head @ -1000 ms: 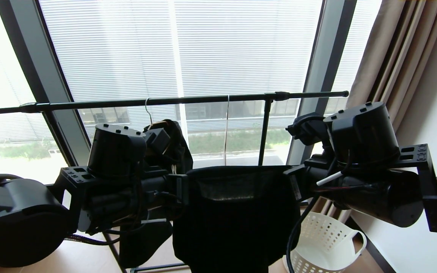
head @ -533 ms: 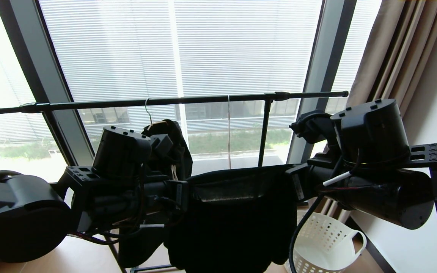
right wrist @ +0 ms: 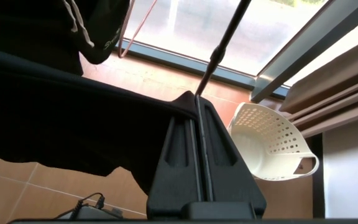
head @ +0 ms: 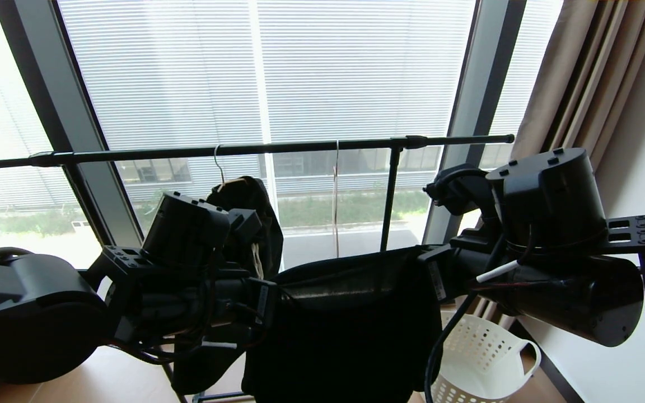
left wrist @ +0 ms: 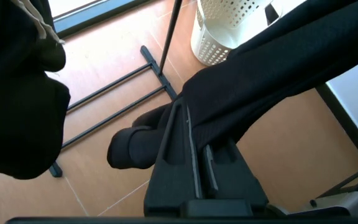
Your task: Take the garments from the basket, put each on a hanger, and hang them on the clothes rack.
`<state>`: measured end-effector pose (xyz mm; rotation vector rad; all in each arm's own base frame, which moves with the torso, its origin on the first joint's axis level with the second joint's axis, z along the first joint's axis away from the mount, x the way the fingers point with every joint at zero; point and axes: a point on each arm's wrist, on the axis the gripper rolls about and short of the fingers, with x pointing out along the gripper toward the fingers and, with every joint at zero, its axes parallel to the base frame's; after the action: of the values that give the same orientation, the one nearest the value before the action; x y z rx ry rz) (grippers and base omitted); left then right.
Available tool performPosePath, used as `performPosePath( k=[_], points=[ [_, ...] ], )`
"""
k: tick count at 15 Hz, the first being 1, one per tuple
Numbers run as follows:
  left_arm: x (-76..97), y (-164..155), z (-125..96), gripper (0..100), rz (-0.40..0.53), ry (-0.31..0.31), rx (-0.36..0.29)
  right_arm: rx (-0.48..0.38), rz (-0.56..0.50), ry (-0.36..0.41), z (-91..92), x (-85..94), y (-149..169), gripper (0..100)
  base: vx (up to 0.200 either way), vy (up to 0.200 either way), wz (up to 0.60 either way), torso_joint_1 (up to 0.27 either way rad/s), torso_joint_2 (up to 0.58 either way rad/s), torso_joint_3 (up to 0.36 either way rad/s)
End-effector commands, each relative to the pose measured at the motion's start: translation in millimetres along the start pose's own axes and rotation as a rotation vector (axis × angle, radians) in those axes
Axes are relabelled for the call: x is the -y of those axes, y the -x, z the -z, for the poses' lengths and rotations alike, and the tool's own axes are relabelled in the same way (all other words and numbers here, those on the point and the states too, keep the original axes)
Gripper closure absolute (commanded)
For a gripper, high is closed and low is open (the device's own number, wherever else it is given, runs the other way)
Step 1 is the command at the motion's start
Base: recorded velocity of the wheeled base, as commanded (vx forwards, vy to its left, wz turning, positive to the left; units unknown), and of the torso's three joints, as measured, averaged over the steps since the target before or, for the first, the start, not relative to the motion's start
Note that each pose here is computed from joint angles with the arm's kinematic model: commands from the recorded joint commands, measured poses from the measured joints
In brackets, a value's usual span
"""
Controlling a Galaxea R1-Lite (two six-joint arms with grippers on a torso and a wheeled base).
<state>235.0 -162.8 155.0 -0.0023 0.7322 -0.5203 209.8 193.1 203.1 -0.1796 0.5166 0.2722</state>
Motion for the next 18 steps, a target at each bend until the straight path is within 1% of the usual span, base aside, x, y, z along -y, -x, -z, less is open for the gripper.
performPosePath(
  k=[1, 4, 6, 8, 9, 10, 11, 12, 13, 14, 16, 18],
  points=[
    [0.6, 1, -1, 100, 0.003, 0.000, 0.005, -0.006, -0.004, 0.005, 1.5, -1.3, -1, 100, 0.000, 0.000, 0.00, 0.000, 0.00, 0.000],
    [0.7, 2, -8, 100, 0.009, 0.008, 0.032, -0.021, -0.003, 0.018, 8.0, 1.1, 2, 100, 0.000, 0.000, 0.00, 0.000, 0.00, 0.000],
    [2.9, -3, -19, 100, 0.015, 0.014, 0.054, -0.038, -0.042, 0.047, 15.7, 4.3, 9, 100, 0.000, 0.000, 0.00, 0.000, 0.00, 0.000],
    [6.2, -12, -35, 100, 0.022, 0.013, 0.082, -0.051, -0.118, 0.084, 24.9, 7.2, 20, 100, 0.000, 0.000, 0.00, 0.000, 0.00, 0.000],
    [6.4, -13, -36, 100, 0.022, 0.013, 0.084, -0.052, -0.132, 0.088, 25.5, 6.5, 22, 100, 0.000, 0.000, 0.00, 0.000, 0.00, 0.000],
    [9.1, -24, -49, 100, 0.028, 0.011, 0.108, -0.064, -0.253, 0.100, 28.8, 5.6, 33, 100, 0.000, 0.000, 0.00, 0.000, 0.00, 0.000],
    [12.0, -29, -58, 100, 0.032, 0.009, 0.117, -0.073, -0.279, 0.117, 30.6, 2.1, 34, 100, 0.000, 0.000, 0.00, 0.000, 0.00, 0.000],
    [12.5, -29, -60, 100, 0.033, 0.009, 0.119, -0.074, -0.285, 0.123, 31.1, 0.3, 35, 100, 0.000, 0.000, 0.00, 0.000, 0.00, 0.000],
    [17.5, -30, -75, 100, 0.038, 0.006, 0.118, -0.084, -0.352, 0.177, 37.0, -19.6, 39, 100, 0.000, 0.000, 0.00, 0.000, 0.00, 0.000],
    [21.1, -29, -83, 100, 0.044, 0.003, 0.126, -0.094, -0.388, 0.205, 40.3, -31.6, 40, 100, 0.000, 0.000, 0.00, 0.000, 0.00, 0.000],
    [27.8, -26, -95, 100, 0.057, -0.005, 0.146, -0.102, -0.472, 0.245, 42.9, -52.9, 42, 100, 0.000, 0.000, 0.00, 0.000, 0.00, 0.000],
    [35.8, -24, -101, 100, 0.071, -0.017, 0.144, -0.101, -0.524, 0.269, 40.7, -74.2, 41, 100, 0.000, 0.000, 0.00, 0.000, 0.00, 0.000]
  ],
)
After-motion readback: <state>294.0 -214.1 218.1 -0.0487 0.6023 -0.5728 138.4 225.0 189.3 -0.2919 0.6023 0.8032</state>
